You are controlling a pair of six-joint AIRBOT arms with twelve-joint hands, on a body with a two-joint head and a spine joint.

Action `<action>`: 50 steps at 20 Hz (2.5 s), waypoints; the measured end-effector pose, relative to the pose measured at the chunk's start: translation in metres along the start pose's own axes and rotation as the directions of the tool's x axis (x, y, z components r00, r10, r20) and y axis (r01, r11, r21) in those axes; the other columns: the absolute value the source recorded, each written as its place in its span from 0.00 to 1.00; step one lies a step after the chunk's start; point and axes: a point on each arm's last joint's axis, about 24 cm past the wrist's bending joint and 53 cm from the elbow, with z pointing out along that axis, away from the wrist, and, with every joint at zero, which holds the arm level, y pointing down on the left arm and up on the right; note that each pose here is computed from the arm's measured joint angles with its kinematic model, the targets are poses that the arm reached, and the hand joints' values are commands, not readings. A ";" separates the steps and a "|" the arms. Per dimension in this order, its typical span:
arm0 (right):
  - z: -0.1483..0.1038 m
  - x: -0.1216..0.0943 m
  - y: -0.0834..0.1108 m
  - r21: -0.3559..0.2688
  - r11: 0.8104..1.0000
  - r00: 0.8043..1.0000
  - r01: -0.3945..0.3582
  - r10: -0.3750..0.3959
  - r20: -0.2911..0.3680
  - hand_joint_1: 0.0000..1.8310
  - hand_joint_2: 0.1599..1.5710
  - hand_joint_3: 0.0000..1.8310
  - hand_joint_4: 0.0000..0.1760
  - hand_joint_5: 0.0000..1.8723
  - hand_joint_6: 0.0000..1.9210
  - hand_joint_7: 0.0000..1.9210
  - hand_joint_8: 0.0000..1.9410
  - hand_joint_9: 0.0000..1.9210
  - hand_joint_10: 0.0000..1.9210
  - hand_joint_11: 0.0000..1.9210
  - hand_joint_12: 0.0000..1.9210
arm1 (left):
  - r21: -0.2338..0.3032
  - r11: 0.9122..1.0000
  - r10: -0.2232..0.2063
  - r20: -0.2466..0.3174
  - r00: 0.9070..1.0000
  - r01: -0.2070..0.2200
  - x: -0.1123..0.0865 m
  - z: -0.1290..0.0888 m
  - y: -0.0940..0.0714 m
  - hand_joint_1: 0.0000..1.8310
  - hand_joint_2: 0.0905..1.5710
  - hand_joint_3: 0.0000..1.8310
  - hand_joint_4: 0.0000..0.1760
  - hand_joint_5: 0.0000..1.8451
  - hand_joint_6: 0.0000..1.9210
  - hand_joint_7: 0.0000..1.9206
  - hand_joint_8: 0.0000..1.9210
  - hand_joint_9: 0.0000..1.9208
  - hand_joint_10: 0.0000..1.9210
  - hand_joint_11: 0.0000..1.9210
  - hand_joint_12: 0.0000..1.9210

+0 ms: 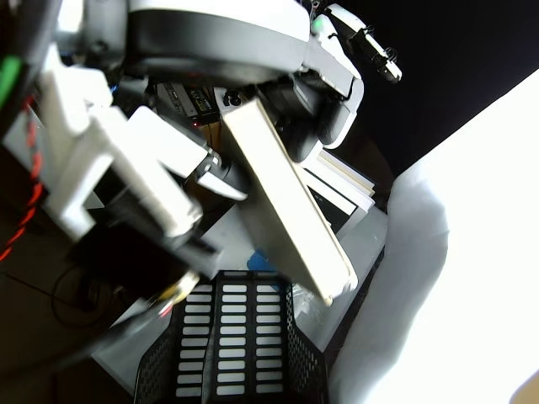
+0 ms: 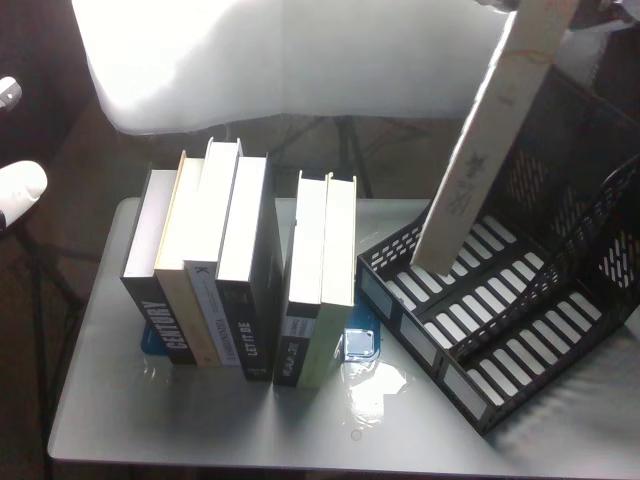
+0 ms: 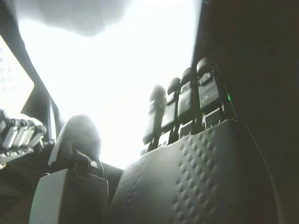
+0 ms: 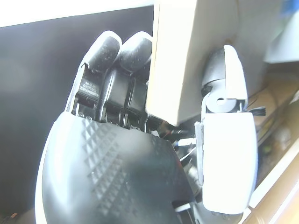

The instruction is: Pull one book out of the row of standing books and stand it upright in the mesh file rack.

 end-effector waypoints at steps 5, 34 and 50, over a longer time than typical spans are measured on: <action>0.002 0.019 0.000 0.008 1.000 0.999 -0.007 0.007 -0.041 0.61 0.80 0.00 0.04 0.38 0.73 0.34 0.80 0.28 0.83 0.21 1.00 | -0.006 1.000 0.000 -0.004 1.000 0.000 0.001 0.000 0.001 0.11 0.88 0.00 0.08 0.05 0.00 0.00 0.00 0.00 0.00 0.00 0.00; 0.048 0.115 -0.026 0.195 0.948 0.952 -0.252 0.280 -0.128 0.59 0.85 0.00 0.07 0.31 0.84 0.31 0.83 0.29 0.77 0.26 0.97 | -0.040 0.999 -0.012 -0.008 1.000 0.011 0.006 -0.005 0.013 0.13 0.86 0.00 0.35 0.05 0.00 0.00 0.00 0.00 0.00 0.00 0.00; 0.037 0.155 -0.051 0.229 0.973 0.945 -0.024 0.097 -0.314 0.66 0.77 0.00 0.00 0.39 0.61 0.41 0.81 0.44 0.88 0.46 1.00 | -0.044 0.999 -0.010 -0.005 1.000 0.010 0.005 -0.005 0.014 0.15 0.85 0.00 0.33 0.06 0.00 0.00 0.00 0.00 0.00 0.00 0.00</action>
